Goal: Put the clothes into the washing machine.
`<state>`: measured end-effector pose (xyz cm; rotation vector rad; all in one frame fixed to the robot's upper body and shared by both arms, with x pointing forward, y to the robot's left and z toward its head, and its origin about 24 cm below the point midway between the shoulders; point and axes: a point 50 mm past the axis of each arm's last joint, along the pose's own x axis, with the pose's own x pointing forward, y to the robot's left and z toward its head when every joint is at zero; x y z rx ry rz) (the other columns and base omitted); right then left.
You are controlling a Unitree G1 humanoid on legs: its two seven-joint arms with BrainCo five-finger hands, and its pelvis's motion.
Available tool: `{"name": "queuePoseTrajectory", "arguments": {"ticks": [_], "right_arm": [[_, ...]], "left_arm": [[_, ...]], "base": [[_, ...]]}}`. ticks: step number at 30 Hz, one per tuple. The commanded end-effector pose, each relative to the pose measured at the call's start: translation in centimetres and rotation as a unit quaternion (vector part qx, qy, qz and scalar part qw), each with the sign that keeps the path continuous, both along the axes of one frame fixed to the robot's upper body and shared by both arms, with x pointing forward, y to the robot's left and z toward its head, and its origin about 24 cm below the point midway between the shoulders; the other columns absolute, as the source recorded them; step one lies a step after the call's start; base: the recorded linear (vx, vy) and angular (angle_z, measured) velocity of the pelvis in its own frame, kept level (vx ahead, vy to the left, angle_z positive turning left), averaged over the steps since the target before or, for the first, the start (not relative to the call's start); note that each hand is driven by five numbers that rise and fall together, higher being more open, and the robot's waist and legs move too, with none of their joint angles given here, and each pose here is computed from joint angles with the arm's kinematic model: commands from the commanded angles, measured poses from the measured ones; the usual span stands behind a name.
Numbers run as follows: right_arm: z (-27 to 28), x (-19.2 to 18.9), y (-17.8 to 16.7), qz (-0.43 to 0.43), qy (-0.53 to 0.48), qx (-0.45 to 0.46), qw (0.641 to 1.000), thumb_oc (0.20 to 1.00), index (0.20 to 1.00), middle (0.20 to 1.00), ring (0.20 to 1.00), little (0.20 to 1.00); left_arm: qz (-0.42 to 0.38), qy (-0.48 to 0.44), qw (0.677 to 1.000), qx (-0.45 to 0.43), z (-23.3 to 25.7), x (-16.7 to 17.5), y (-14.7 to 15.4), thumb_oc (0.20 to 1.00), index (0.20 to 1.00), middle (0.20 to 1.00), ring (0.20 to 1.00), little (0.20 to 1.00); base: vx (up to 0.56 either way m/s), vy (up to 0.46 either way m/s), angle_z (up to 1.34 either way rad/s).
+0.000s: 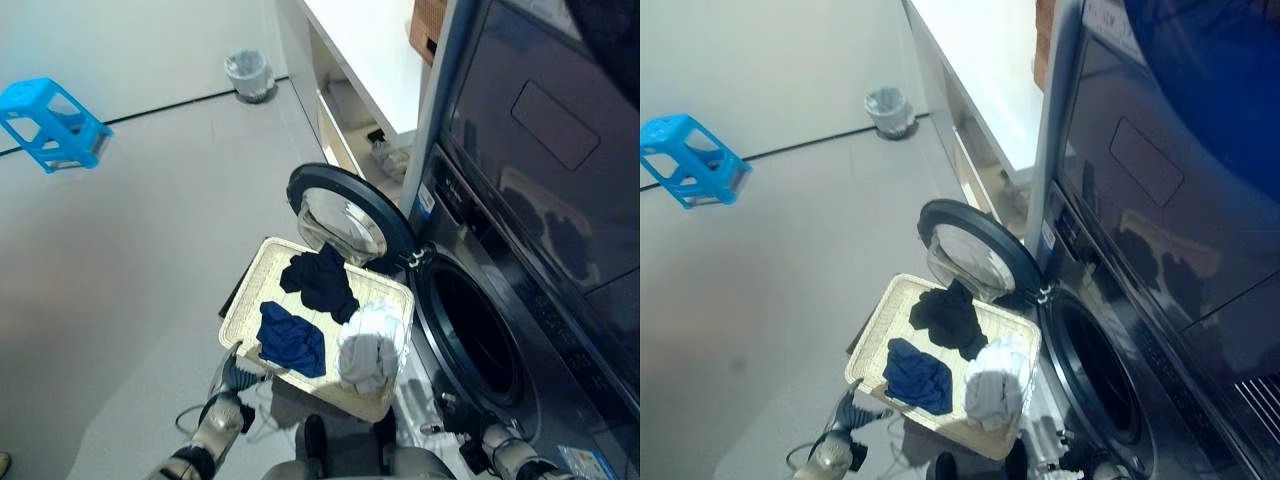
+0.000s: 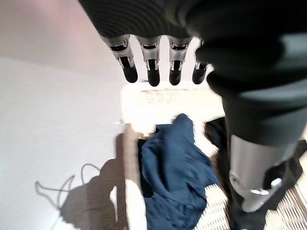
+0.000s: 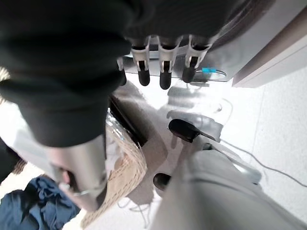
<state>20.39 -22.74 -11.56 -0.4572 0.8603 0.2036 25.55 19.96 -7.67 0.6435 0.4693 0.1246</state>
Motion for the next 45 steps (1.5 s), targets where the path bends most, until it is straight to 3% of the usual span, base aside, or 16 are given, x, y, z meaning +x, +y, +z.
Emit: {"name": "queuePoseTrajectory", "arguments": {"ticks": [1,12,22,29,35,37,38,39,40,41,42,45], "right_arm": [[0.9,1.6,0.6,0.015,-0.034,0.005,0.999,1.0,1.0,1.0,1.0,1.0],[4.6,7.0,2.9,0.033,-0.125,0.023,0.991,1.0,1.0,1.0,1.0,1.0],[6.2,8.7,4.3,0.051,-0.156,0.033,0.986,1.0,1.0,1.0,1.0,1.0],[8.2,10.1,5.8,0.073,-0.199,0.062,0.975,1.0,1.0,1.0,1.0,1.0],[9.4,10.6,6.3,0.073,-0.227,0.087,0.967,1.0,1.0,1.0,1.0,1.0],[9.6,10.7,6.3,0.074,-0.23,0.087,0.966,1.0,1.0,1.0,1.0,1.0],[9.9,10.9,6.3,0.074,-0.235,0.087,0.965,1.0,1.0,1.0,1.0,1.0],[9.9,10.9,6.3,0.074,-0.235,0.087,0.965,1.0,1.0,1.0,1.0,1.0],[10.0,11.0,6.2,0.075,-0.238,0.087,0.964,1.0,1.0,1.0,1.0,1.0],[10.0,11.0,6.2,0.075,-0.239,0.087,0.964,1.0,1.0,1.0,1.0,1.0],[10.3,11.2,6.2,0.075,-0.243,0.088,0.963,1.0,1.0,1.0,1.0,1.0],[10.6,11.5,6.1,0.074,-0.25,0.093,0.961,1.0,1.0,1.0,1.0,1.0]], "left_arm": [[0.003,-0.02,1.0,0.024,0.9,1.1,0.1,1.0,1.0,1.0,1.0,1.0],[0.011,-0.099,0.992,0.073,7.0,7.1,2.1,1.0,1.0,1.0,1.0,1.0],[0.052,-0.11,0.987,0.107,10.2,9.3,3.8,1.0,1.0,1.0,1.0,1.0],[0.107,-0.072,0.951,0.281,13.5,10.3,7.0,1.0,1.0,1.0,1.0,1.0],[0.059,-0.022,0.902,0.426,16.4,11.6,7.7,1.0,1.0,1.0,1.0,1.0],[0.051,-0.01,0.897,0.44,16.6,11.7,7.7,1.0,1.0,1.0,1.0,1.0],[0.033,0.025,0.884,0.465,16.7,11.8,7.8,0.875,0.875,0.875,0.875,0.875],[0.029,0.029,0.883,0.468,16.7,11.8,7.8,0.595,0.595,0.595,0.595,0.595],[0.02,0.053,0.876,0.479,16.6,11.7,7.9,0.407,0.407,0.407,0.407,0.407],[0.015,0.071,0.87,0.487,16.4,11.6,8.0,0.285,0.285,0.285,0.285,0.285],[0.002,0.115,0.853,0.51,15.9,11.3,8.1,0.2,0.2,0.2,0.2,0.2],[-0.012,0.146,0.829,0.54,15.3,11.0,8.2,0.2,0.2,0.2,0.2,0.2]], "base": [[-0.02,0.018,-0.23],[-0.05,0.025,-0.18],[0.0,0.025,-0.08],[-0.01,0.02,-0.07],[0.0,-0.023,-0.04],[0.0,-0.016,-0.01],[-0.01,-0.031,0.0],[-0.01,-0.046,0.02],[-0.01,-0.034,0.05],[-0.01,-0.048,0.06],[-0.01,-0.037,0.07],[0.0,-0.01,0.02]]}}
